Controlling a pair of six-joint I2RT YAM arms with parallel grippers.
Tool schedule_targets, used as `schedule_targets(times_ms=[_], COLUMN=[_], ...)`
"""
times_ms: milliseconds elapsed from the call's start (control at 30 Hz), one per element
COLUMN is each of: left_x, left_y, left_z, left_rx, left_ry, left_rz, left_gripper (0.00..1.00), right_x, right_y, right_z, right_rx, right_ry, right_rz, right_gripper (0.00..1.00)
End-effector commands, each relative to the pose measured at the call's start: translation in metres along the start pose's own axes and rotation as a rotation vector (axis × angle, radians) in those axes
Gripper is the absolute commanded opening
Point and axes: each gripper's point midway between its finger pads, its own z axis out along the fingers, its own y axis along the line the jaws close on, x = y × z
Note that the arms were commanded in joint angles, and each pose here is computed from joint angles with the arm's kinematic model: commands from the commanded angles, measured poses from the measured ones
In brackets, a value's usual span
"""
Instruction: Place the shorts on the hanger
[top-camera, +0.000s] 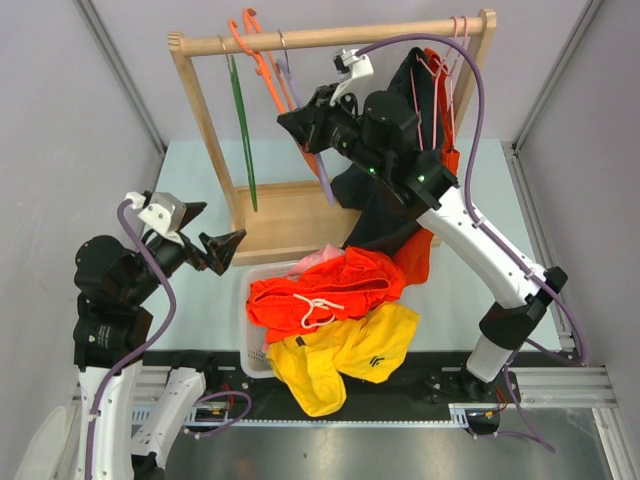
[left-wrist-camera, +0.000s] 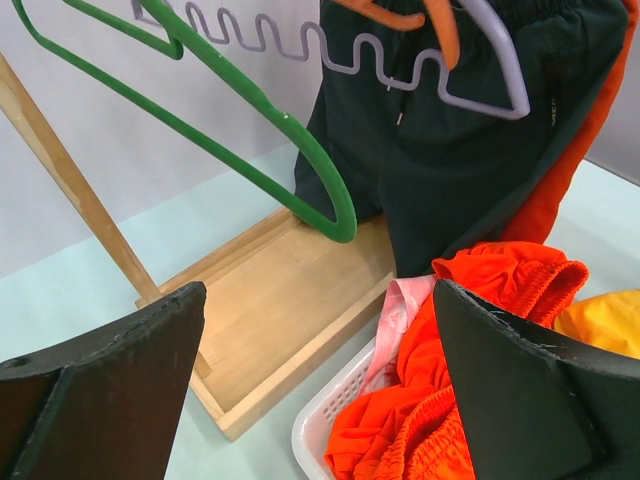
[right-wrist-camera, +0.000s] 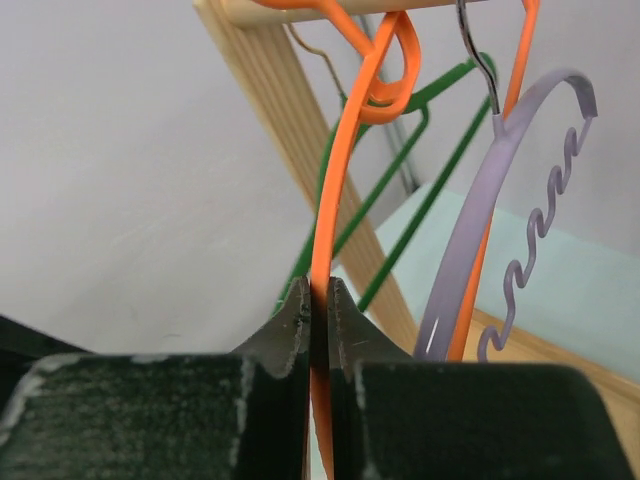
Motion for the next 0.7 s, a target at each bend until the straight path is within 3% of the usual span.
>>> schedule_targets(times_ms=[0, 267, 400, 667], left_x=[-0.017, -0.017, -0.012, -0.005], left_y=[-0.002, -0.001, -0.004, -0.001], left_z=[0.0, 0.002, 0.005, 0.009], left_rx=[0.019, 0.021, 0.049, 0.063], left_ry=[-0.039, -0.028, -0.014, 0.011], left_rz=[0.025, 0.016, 0.025, 0.063], left_gripper=[1.0, 1.0, 1.0, 1.0], right_x=[-0.056, -0.056, -0.059, -0.022], right_y=[0.037, 0.038, 0.047, 0.038], right_z=[-0.025, -0.034, -0.06, -0.095], right_rx=[-0.182, -0.221, -0.256, -0.24], right_ry=[-0.149, -0.118, -0.104, 0.007], right_rz=[0.087, 0.164, 0.196, 0.248], right_gripper=[0.0, 0.0, 0.0, 0.0])
